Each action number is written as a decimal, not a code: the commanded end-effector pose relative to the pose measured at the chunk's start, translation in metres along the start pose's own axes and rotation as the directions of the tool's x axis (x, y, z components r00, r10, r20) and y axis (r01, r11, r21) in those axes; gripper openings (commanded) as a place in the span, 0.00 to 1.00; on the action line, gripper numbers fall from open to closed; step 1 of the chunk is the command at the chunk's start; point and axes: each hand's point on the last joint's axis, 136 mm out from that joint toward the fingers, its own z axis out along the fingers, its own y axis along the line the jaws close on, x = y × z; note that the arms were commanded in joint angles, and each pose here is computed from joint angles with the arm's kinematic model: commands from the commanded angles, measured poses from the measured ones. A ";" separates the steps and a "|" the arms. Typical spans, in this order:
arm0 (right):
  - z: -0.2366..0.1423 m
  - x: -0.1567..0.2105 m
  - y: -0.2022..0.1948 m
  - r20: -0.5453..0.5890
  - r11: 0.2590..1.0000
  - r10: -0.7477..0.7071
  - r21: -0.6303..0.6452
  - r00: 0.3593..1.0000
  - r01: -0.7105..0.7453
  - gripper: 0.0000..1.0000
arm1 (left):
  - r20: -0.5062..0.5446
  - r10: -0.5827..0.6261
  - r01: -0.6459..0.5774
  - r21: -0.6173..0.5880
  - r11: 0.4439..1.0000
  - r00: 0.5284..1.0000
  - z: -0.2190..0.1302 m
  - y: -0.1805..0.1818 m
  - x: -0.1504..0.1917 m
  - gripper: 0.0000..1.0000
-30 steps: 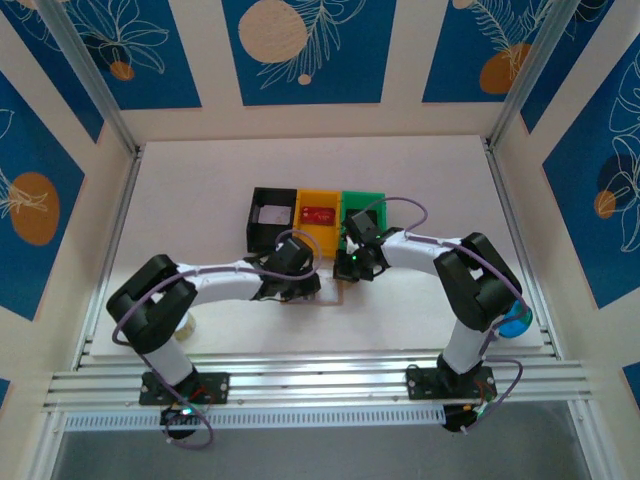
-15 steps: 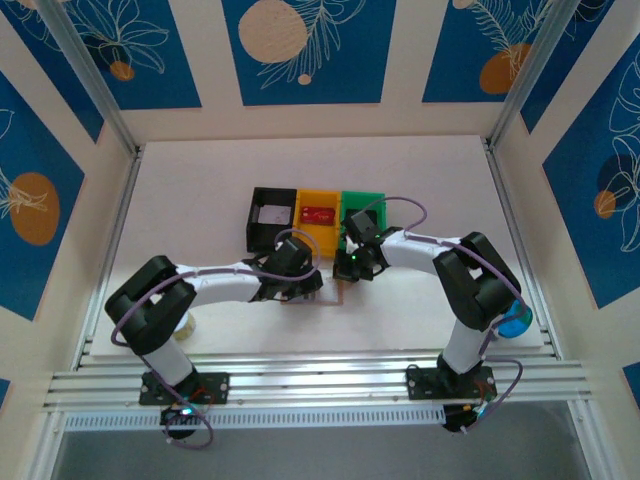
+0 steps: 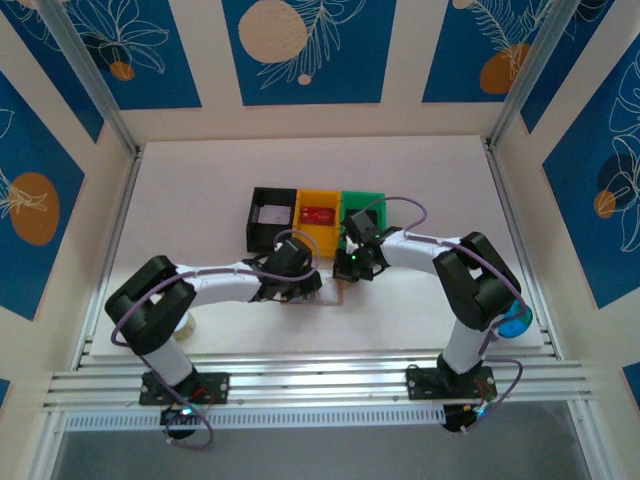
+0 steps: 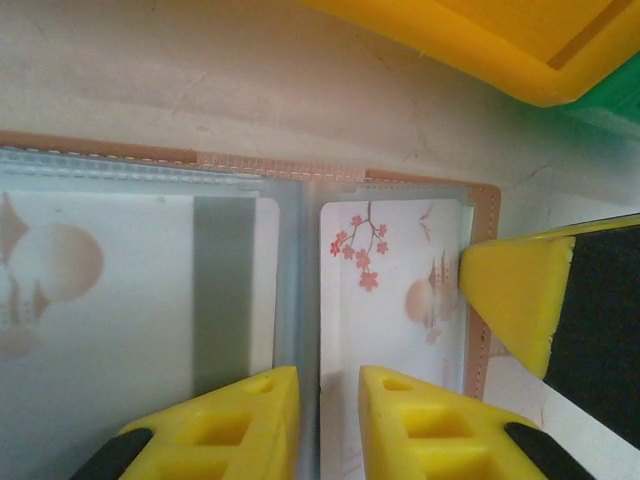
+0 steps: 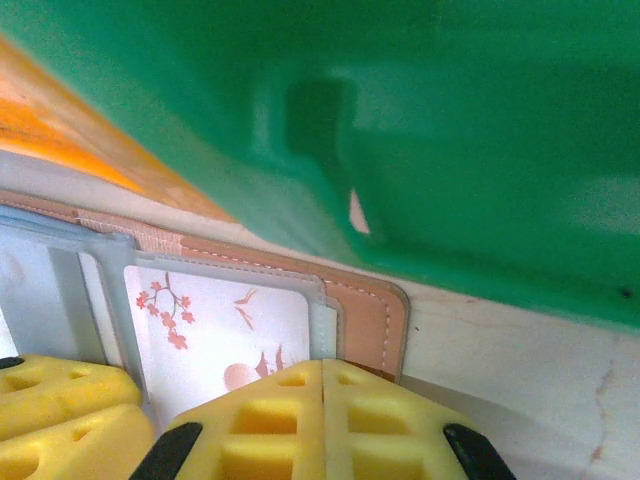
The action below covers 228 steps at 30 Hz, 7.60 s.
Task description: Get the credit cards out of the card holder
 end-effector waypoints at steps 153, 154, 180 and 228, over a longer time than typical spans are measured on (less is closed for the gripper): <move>0.011 0.013 0.025 -0.012 0.995 -0.069 -0.066 0.998 0.068 0.00 | 0.118 -0.053 0.034 0.158 0.987 0.992 -0.035 -0.018 -0.010 0.00; 0.011 0.013 0.024 -0.012 0.996 -0.069 -0.062 0.998 0.068 0.00 | 0.120 -0.050 0.031 0.156 0.987 0.991 -0.035 -0.018 -0.010 0.00; 0.012 0.015 0.025 -0.021 0.995 -0.072 -0.068 0.997 0.071 0.00 | 0.129 -0.067 0.040 0.198 0.979 0.989 -0.038 -0.019 -0.008 0.00; -0.078 0.018 0.081 0.296 0.848 -0.266 -0.381 0.917 0.369 0.42 | -0.067 0.257 -0.252 0.073 0.965 0.964 -0.132 0.031 0.015 0.00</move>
